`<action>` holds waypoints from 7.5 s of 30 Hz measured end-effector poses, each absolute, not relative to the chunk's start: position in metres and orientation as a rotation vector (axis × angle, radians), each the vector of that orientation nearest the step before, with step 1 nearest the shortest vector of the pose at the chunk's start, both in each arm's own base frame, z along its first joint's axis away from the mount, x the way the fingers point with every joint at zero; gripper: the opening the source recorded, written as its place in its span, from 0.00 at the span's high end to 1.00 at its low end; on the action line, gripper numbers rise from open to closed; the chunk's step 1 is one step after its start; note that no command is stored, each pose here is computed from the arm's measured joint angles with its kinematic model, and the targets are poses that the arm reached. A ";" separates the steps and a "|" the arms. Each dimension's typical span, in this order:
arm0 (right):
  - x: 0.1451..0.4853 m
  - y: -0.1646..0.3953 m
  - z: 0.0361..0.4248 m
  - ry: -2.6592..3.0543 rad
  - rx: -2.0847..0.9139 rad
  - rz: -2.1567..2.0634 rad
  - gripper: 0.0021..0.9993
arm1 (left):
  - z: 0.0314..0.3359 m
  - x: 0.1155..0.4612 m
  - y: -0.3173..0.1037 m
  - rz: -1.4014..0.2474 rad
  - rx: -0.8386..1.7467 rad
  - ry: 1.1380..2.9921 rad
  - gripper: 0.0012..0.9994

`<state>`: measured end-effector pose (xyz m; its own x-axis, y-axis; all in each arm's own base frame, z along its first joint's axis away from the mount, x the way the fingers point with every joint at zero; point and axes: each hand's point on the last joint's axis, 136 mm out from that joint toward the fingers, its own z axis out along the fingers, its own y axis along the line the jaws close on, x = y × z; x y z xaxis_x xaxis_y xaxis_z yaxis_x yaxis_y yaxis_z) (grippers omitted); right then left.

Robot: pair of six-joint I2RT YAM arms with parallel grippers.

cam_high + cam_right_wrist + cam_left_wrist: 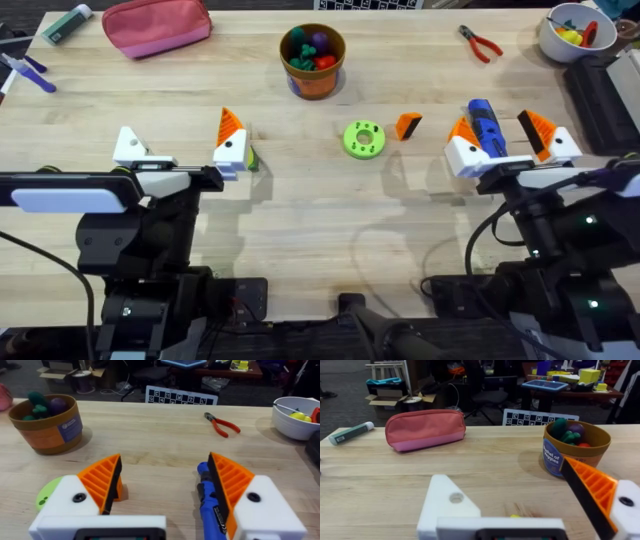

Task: Pick up the gripper from the table and insert it into the empty holder that is missing its gripper. Then pick up a screw, insert it into the mounting hole, and use the screwdriver to tighten it. Finally, clean up the table by picking up the vegetable and placing it into the bucket.

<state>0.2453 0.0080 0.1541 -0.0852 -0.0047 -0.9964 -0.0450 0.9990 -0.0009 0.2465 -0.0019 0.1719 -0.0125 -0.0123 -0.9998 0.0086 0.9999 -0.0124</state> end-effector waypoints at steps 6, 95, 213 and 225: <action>0.245 0.008 0.154 1.657 -0.038 0.033 0.01 | 0.172 0.247 -0.002 -0.016 -0.003 1.583 0.01; 0.241 0.007 0.203 2.664 -0.025 0.043 0.01 | 0.041 0.277 -0.051 -0.095 -0.779 3.136 0.01; 0.239 0.007 0.202 2.674 -0.025 0.043 0.01 | 0.236 0.346 -0.063 -0.108 0.285 2.452 0.01; 0.239 0.007 0.202 2.674 -0.025 0.043 0.01 | 0.266 0.320 -0.059 -0.106 0.279 2.204 0.01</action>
